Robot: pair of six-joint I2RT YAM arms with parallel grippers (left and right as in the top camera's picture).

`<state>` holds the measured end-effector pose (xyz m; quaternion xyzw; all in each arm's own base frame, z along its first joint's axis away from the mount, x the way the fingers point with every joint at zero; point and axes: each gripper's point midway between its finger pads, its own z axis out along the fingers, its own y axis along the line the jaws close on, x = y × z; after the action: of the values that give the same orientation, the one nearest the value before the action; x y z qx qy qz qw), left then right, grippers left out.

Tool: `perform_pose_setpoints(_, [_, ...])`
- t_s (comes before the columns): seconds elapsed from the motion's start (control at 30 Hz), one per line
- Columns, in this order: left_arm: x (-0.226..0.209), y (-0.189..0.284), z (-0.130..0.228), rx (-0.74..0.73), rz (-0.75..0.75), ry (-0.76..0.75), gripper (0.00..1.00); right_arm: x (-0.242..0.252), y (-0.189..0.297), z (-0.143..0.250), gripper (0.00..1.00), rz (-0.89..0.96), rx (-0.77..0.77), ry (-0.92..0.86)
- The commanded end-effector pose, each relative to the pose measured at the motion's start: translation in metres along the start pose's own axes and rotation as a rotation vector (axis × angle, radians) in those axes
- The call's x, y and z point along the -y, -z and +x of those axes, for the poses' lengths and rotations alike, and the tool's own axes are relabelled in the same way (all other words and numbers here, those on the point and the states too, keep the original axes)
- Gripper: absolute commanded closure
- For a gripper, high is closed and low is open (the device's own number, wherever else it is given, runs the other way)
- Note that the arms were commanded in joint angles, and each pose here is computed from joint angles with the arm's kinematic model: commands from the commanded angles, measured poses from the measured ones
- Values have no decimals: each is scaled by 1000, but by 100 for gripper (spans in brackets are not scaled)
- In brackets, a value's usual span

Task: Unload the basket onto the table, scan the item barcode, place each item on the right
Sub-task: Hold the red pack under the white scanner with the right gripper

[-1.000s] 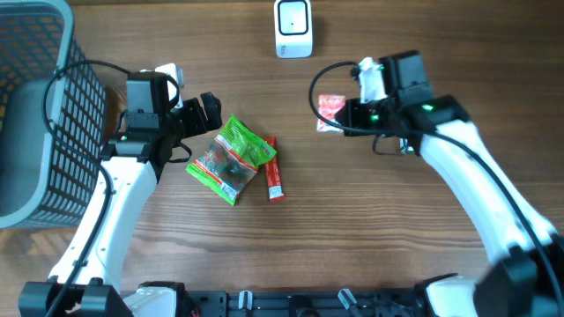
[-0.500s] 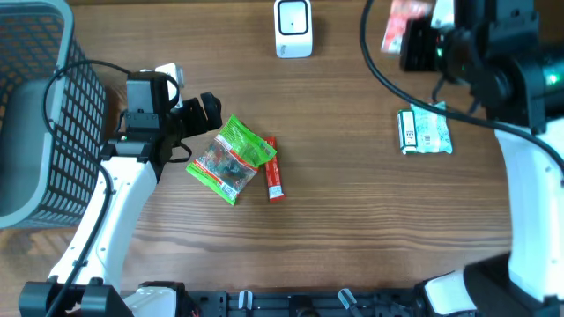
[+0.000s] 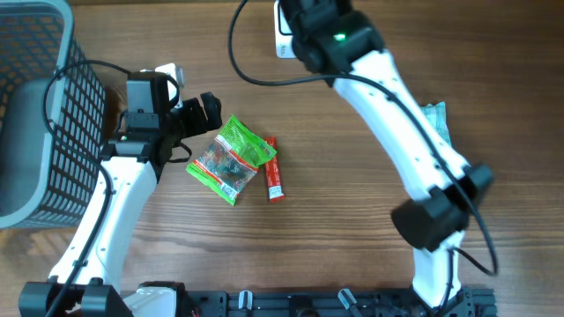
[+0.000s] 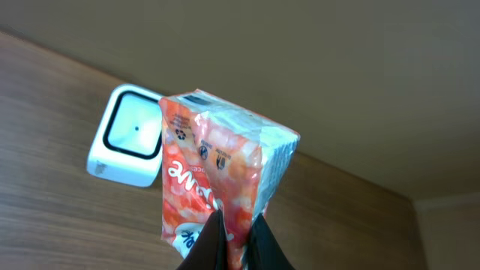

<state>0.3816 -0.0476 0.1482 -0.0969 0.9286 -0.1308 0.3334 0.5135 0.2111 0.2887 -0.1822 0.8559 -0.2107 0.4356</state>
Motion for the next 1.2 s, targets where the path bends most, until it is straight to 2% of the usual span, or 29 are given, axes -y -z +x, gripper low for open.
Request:
perform_pose_setpoints(0.0, [-1,4,-6,20,-4,-13,0,-23,-40,12,96,48,-36,147])
perform_pose_setpoints(0.17, [-1,4,-6,20,-4,-13,0,-53,-84,4,96,90,21,342])
perform_pose_setpoints(0.43, [-1,4,-6,20,-4,-13,0,-82,-124,8,96,138,45,666])
perform_pose_setpoints(0.8, [-1,4,-6,20,-4,-13,0,-85,-166,47,96,128,-37,703])
perform_pose_setpoints(0.9, [-1,4,-6,20,-4,-13,0,-83,-166,42,96,142,-20,692])
perform_pose_setpoints(0.97, [-1,4,-6,20,-4,-13,0,-81,-164,33,96,168,0,745])
perform_pose_setpoints(1.07, [-1,4,-6,20,-4,-13,0,-71,-156,20,96,257,7,749])
perform_pose_setpoints(1.17, [-1,4,-6,20,-4,-13,0,-74,-155,20,96,248,13,735])
